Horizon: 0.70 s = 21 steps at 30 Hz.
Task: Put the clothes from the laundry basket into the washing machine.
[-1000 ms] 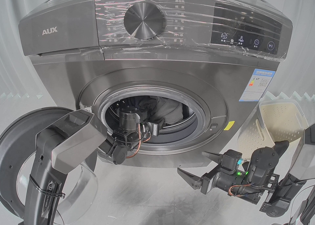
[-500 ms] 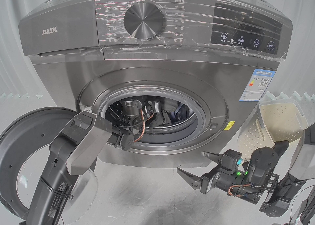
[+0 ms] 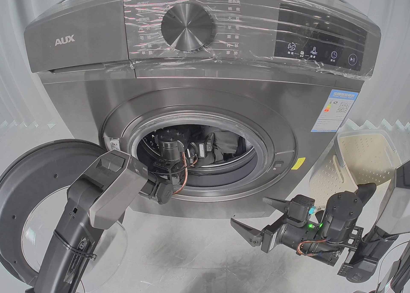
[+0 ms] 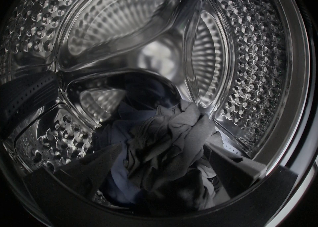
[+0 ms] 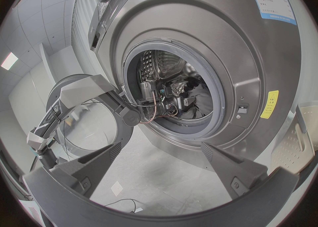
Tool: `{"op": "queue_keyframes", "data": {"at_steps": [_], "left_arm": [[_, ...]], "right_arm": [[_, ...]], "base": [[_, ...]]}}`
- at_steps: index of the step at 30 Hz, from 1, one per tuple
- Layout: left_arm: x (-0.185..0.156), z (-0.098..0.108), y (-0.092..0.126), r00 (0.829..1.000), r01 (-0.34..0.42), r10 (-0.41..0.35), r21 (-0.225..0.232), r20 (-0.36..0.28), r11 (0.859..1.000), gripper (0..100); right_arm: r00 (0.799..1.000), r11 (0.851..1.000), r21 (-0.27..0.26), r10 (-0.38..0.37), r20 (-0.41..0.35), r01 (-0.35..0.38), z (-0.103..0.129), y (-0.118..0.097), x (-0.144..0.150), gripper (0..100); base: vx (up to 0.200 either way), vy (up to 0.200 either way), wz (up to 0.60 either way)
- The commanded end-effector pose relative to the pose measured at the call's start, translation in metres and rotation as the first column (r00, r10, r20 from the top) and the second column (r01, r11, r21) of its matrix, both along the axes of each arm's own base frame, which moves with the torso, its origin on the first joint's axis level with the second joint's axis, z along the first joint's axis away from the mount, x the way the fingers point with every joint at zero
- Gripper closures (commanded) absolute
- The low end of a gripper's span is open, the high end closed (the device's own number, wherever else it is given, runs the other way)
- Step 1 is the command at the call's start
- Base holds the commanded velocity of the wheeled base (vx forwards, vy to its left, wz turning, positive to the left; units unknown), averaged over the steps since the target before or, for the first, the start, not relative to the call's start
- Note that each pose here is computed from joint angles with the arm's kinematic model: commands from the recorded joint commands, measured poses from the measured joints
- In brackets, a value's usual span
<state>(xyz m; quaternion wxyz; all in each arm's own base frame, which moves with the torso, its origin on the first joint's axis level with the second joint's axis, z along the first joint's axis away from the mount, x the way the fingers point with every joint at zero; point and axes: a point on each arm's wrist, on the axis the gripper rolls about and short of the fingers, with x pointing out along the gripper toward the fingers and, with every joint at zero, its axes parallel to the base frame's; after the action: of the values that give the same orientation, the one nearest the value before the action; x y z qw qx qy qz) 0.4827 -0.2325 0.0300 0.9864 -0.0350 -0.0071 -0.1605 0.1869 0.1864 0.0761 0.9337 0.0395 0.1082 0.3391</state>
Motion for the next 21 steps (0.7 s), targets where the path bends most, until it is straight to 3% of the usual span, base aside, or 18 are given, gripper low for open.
{"op": "queue_keyframes", "data": {"at_steps": [1, 10, 14, 18, 21], "left_arm": [[-0.015, 0.012, 0.0, 1.0, 0.016, -0.016, 0.004, -0.014, 1.0, 0], [-0.07, 0.029, 0.005, 0.994, 0.083, -0.08, 0.036, -0.076, 0.996, 0], [-0.11, 0.029, 0.003, 0.98, 0.162, -0.153, 0.06, -0.13, 0.985, 0], [-0.14, 0.029, -0.001, 0.97, 0.21, -0.2, 0.063, -0.137, 0.976, 0], [-0.179, 0.037, -0.006, 0.955, 0.271, -0.26, 0.06, -0.145, 0.961, 0]], "right_arm": [[1.0, 1.0, -0.001, -0.003, -0.001, 0.003, 0.0, 0.0, 0.0, 0], [1.0, 1.0, -0.003, 0.001, -0.003, -0.001, -0.001, 0.0, -0.001, 0], [1.0, 1.0, -0.004, -0.001, -0.006, 0.001, -0.001, -0.001, -0.001, 0], [1.0, 1.0, -0.004, -0.011, -0.008, 0.011, 0.0, -0.004, 0.001, 0], [1.0, 1.0, -0.003, -0.015, -0.005, 0.015, 0.001, -0.008, -0.002, 0]], "base": [[0.0, 0.0, 0.0], [0.0, 0.0, 0.0], [0.0, 0.0, 0.0], [0.0, 0.0, 0.0], [0.0, 0.0, 0.0]]}}
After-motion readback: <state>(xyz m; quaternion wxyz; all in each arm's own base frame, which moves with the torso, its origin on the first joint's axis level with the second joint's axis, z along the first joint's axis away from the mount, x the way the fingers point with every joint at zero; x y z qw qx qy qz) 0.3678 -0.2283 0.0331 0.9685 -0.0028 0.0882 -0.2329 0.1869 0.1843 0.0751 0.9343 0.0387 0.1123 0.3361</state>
